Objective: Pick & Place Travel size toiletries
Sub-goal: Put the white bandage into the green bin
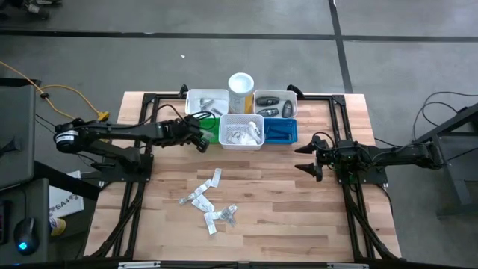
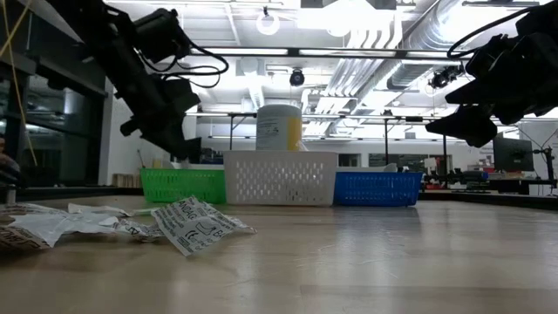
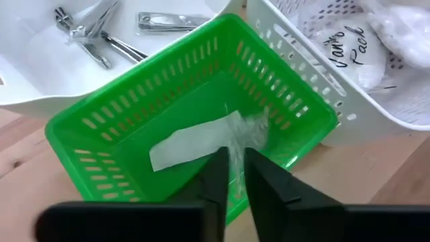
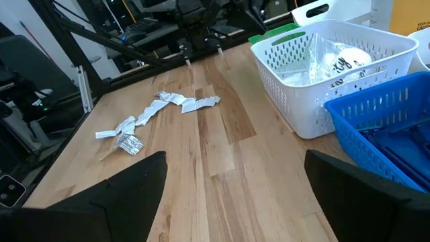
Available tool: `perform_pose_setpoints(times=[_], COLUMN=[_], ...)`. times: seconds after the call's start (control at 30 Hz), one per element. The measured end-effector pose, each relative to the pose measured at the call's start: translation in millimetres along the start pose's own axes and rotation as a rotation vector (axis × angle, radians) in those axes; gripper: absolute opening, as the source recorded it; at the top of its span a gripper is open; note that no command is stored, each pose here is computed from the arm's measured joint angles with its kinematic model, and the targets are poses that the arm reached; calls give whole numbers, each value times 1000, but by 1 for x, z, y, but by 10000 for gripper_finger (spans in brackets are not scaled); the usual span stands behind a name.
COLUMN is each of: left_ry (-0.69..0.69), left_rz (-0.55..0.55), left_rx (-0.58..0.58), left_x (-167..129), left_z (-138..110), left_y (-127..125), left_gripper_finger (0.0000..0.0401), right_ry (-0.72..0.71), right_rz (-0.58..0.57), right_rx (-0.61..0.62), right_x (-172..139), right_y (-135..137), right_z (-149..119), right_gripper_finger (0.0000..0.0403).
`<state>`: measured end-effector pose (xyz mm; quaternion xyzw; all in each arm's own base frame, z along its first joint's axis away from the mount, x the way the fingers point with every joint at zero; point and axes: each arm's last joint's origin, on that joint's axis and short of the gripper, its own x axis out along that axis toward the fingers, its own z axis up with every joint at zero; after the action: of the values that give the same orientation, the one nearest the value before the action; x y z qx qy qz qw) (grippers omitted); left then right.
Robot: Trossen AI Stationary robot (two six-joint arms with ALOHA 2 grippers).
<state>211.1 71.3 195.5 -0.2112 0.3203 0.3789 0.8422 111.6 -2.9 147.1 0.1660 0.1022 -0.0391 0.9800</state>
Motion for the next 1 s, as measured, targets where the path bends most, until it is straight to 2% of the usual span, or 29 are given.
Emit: perform_pose_setpoints(times=[0.2, 0.27, 0.43, 0.67, 0.73, 0.87, 1.0], left_ry=[7, 15, 18, 40, 28, 3, -24], left_rz=[3, -8, -107, -291, -343, -481, -576], left_rx=[8, 46, 263, 721, 819, 937, 976], left_x=[-1, -3, -13, -26, -24, -17, -7], left_z=[-1, -4, -18, -45, -50, -59, -63], left_y=[0, -4, -27, -57, -66, -83, -94], left_gripper_finger=[129, 147, 160, 161, 161, 163, 188], right_ry=[0, 0, 0, 0, 1, 0, 0], right_rz=[0, 0, 0, 0, 0, -1, 0], right_rx=[0, 0, 0, 0, 0, 0, 0], right_x=[0, 0, 0, 0, 0, 0, 0], right_y=[0, 0, 0, 0, 0, 0, 0], right_z=[0, 0, 0, 0, 0, 0, 0], right_gripper_finger=[346, 346, 346, 346, 346, 346, 346])
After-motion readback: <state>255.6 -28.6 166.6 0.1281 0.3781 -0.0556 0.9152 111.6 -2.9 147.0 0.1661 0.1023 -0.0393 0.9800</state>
